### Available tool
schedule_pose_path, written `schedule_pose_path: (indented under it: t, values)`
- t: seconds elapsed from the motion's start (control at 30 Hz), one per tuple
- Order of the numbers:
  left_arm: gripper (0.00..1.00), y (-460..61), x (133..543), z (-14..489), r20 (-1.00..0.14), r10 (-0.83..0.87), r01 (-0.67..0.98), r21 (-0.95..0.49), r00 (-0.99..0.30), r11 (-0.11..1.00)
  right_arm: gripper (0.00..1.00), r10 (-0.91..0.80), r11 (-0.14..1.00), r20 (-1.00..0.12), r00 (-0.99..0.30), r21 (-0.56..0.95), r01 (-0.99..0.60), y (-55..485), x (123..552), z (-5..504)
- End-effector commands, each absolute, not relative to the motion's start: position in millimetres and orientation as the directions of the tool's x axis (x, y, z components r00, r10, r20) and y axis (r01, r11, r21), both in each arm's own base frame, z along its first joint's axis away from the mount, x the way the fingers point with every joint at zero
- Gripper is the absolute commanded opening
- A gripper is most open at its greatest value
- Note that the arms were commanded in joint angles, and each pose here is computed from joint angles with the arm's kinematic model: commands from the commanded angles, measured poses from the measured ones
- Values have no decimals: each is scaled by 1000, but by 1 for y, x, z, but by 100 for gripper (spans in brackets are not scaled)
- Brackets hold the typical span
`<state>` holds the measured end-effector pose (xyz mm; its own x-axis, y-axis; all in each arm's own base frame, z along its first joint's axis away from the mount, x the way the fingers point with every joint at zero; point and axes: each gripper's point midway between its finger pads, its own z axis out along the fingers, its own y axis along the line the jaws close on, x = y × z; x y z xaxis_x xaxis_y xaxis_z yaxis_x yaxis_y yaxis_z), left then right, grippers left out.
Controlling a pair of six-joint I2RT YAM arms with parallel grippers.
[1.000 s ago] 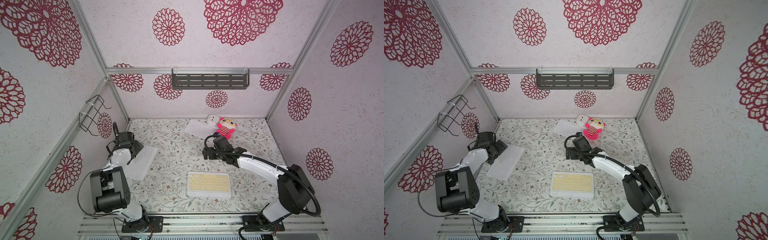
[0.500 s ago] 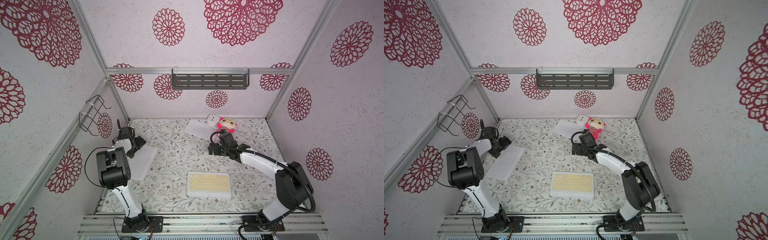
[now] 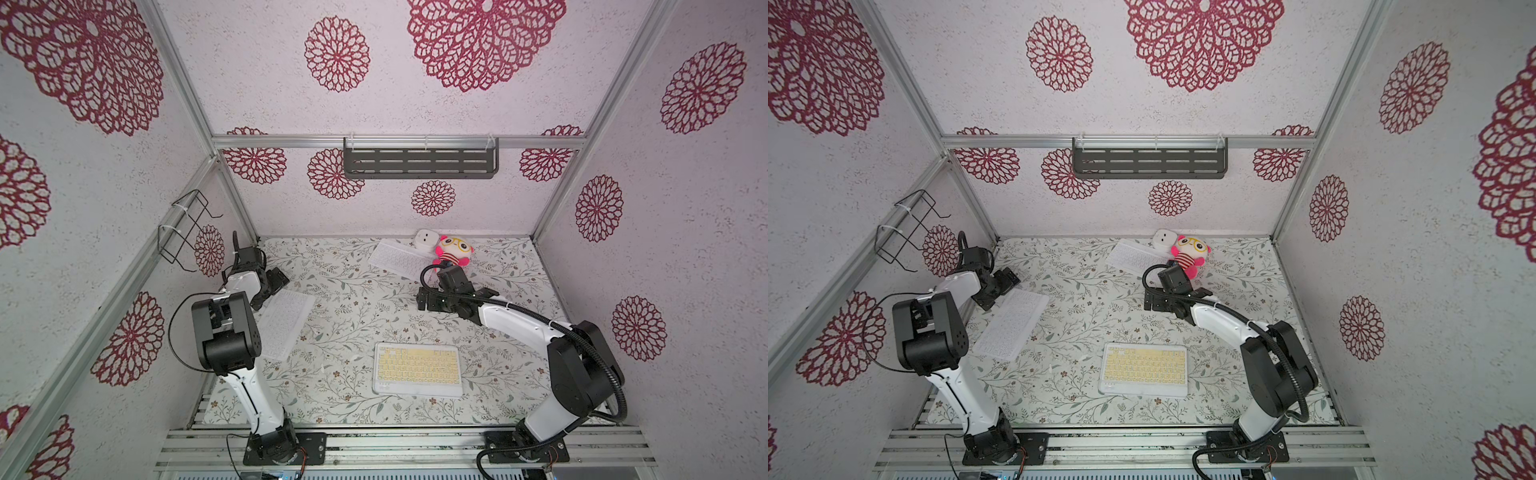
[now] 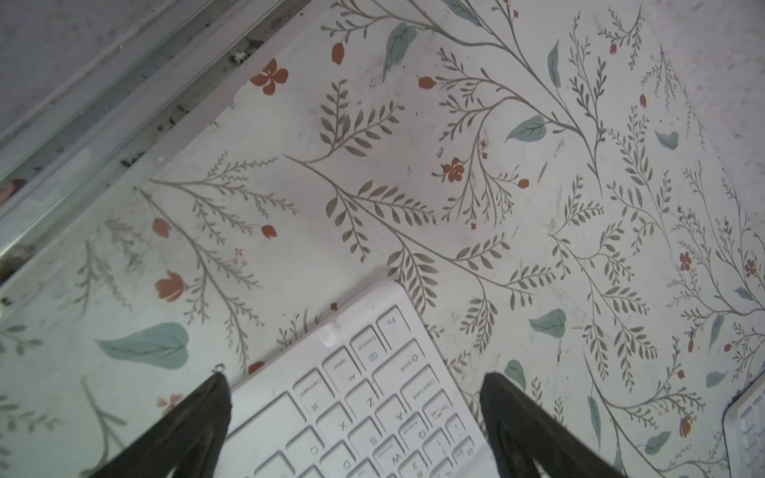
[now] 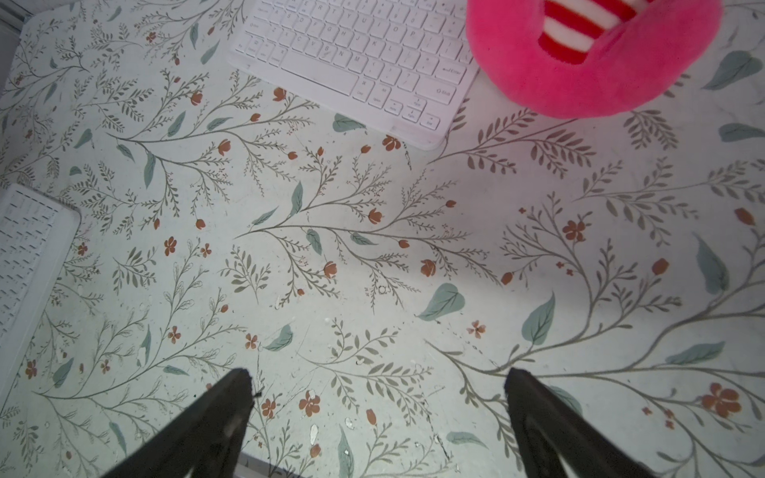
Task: Stack the numeric keypads
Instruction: Adjust the numeric keypad at the center of the board.
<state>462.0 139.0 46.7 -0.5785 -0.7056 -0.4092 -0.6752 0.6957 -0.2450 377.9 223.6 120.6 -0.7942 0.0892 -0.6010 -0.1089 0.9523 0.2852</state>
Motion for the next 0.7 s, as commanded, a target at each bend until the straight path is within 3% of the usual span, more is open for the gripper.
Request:
schedule_pose_path:
  t: [0.0,0.23,0.47,0.67]
  values:
    - [98,140,452,11,-309,-733,-695,-242,-606,677,99,115,952,-626,-771,291,-94,216,377,137]
    - [98,109,458,4,-252,-742,-665,-330,-621,669,99,127,952,-628,-768,293,-82,212,375,137]
    - [98,32,460,12,-223,-707,-574,-448,-671,686,99,104,939,-636,-765,317,-136,228,387,131]
    - [98,-29,464,24,-263,-639,-493,-451,-723,744,99,52,888,-619,-783,388,-248,268,404,125]
